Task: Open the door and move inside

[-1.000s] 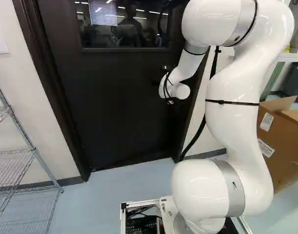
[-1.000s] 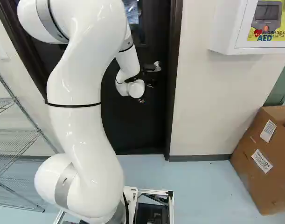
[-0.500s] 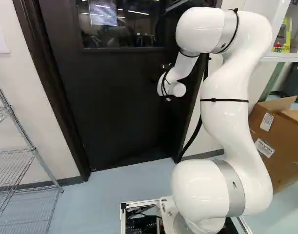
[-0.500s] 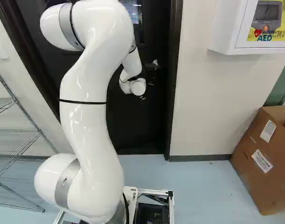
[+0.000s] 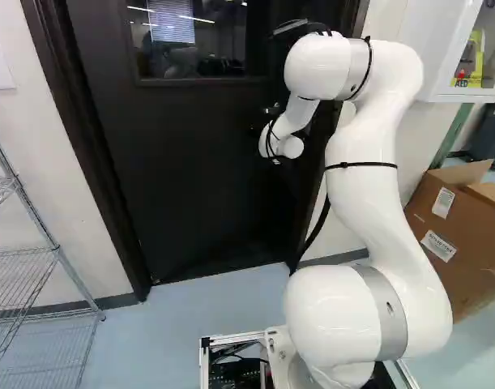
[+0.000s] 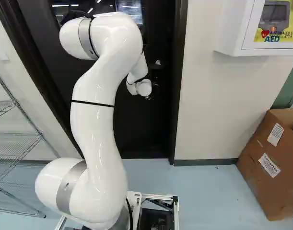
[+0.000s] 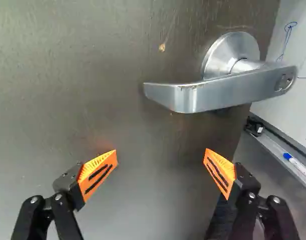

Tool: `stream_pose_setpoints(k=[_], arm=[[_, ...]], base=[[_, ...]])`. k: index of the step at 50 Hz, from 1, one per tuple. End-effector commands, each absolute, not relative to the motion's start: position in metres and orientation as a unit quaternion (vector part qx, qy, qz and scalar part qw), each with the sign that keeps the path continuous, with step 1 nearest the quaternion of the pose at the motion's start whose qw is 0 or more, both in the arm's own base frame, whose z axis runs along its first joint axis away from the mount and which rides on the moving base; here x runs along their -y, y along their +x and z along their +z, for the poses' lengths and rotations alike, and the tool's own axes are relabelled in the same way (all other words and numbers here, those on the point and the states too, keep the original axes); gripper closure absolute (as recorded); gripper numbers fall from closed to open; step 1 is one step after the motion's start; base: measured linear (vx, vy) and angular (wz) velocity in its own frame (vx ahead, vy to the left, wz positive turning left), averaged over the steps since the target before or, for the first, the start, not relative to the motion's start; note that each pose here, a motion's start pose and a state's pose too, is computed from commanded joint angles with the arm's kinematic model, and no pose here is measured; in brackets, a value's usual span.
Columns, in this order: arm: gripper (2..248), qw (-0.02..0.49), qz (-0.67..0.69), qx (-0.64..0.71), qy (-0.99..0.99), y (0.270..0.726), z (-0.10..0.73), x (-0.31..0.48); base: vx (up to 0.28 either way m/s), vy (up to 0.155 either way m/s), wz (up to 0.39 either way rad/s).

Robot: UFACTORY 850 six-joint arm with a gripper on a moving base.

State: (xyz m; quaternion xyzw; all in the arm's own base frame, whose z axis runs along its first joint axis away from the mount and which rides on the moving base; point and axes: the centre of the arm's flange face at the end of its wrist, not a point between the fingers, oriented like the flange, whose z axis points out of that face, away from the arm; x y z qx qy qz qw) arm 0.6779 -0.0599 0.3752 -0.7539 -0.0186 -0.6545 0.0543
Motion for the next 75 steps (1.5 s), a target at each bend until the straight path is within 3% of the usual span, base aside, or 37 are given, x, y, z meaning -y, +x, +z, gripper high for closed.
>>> stream_pose_setpoints(k=[40,75], arm=[[3,0.068,-0.675,0.117,-0.726,0.745,0.359,0.048],[3,0.066,-0.651,0.085,-0.752,0.687,0.371,0.05]], base=[[0.0,0.0,0.0],[0.0,0.0,0.0]])
